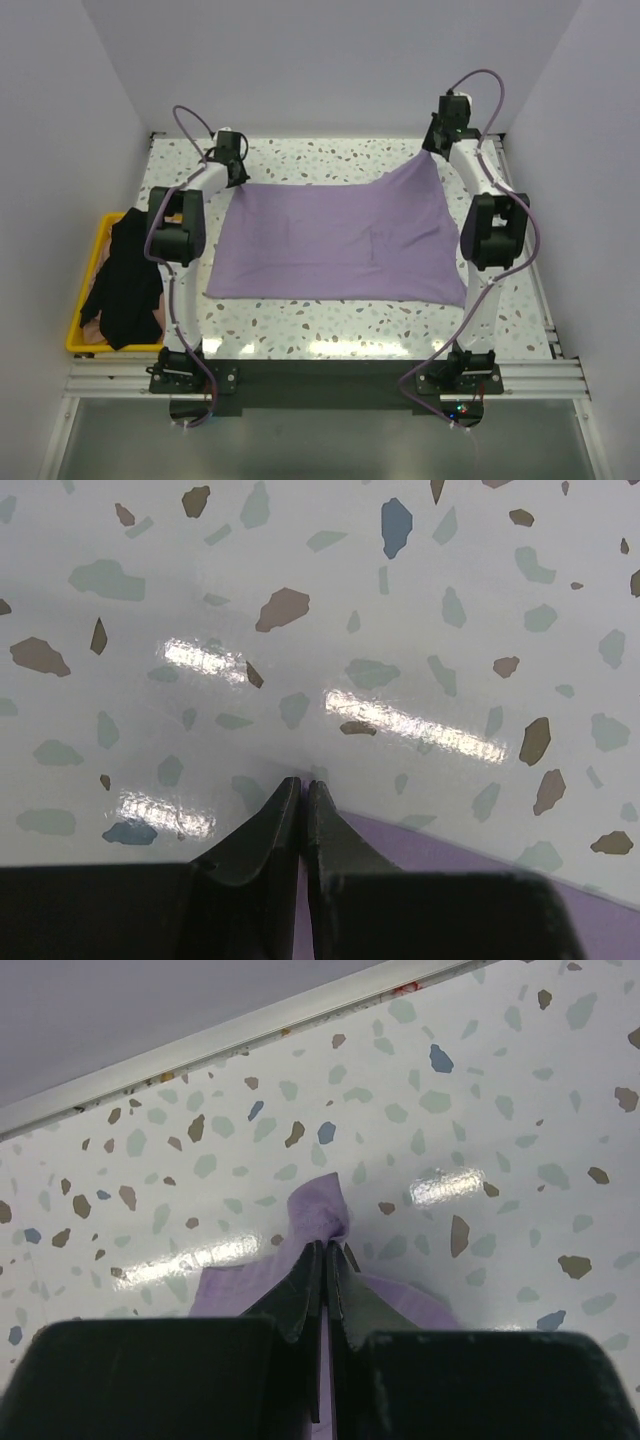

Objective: Fold and stack the t-shirts
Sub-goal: Fold the tshirt

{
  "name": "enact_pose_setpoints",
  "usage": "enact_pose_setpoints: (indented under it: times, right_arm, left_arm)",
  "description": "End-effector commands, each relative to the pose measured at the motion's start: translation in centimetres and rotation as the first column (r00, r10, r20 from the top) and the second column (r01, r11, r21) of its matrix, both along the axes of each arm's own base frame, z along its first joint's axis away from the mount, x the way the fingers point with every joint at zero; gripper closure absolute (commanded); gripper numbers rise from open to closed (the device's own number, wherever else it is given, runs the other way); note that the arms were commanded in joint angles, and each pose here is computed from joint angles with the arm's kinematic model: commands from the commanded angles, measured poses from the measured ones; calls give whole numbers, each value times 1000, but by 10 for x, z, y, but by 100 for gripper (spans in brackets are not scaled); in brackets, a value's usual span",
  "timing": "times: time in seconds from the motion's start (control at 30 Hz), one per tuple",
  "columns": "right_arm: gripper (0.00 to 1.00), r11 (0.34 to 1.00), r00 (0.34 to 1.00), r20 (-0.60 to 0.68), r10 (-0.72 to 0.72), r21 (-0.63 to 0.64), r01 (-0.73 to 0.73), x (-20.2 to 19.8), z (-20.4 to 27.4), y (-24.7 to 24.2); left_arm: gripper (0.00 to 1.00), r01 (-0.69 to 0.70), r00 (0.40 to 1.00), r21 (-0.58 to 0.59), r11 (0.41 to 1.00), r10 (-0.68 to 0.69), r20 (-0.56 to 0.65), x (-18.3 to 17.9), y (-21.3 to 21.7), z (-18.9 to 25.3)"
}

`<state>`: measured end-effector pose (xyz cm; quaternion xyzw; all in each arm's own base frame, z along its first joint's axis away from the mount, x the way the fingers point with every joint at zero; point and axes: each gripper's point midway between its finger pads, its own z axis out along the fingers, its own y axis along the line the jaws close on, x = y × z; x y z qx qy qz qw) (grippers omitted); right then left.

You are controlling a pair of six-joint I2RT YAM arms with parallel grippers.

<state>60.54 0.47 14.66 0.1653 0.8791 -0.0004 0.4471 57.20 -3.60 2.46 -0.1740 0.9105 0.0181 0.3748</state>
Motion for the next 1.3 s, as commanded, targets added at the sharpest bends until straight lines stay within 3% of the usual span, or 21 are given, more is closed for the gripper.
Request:
enact_pose_setpoints:
  times: [0.0,0.43,1.27]
  right_arm:
    - [100,1000,996,93,-4,24,2,-2,39,-1]
    - [100,998,995,101,-13,59,7,-49,50,0]
    - [100,985,998,16,-63,159,59,-198,25,4]
  left_arm:
    - [89,-31,988,-34,999,36,149,21,11,59]
    - [94,-33,977,-66,997,46,206,12,20,88]
    - [96,-126,981,-83,989,136,137,-67,35,90]
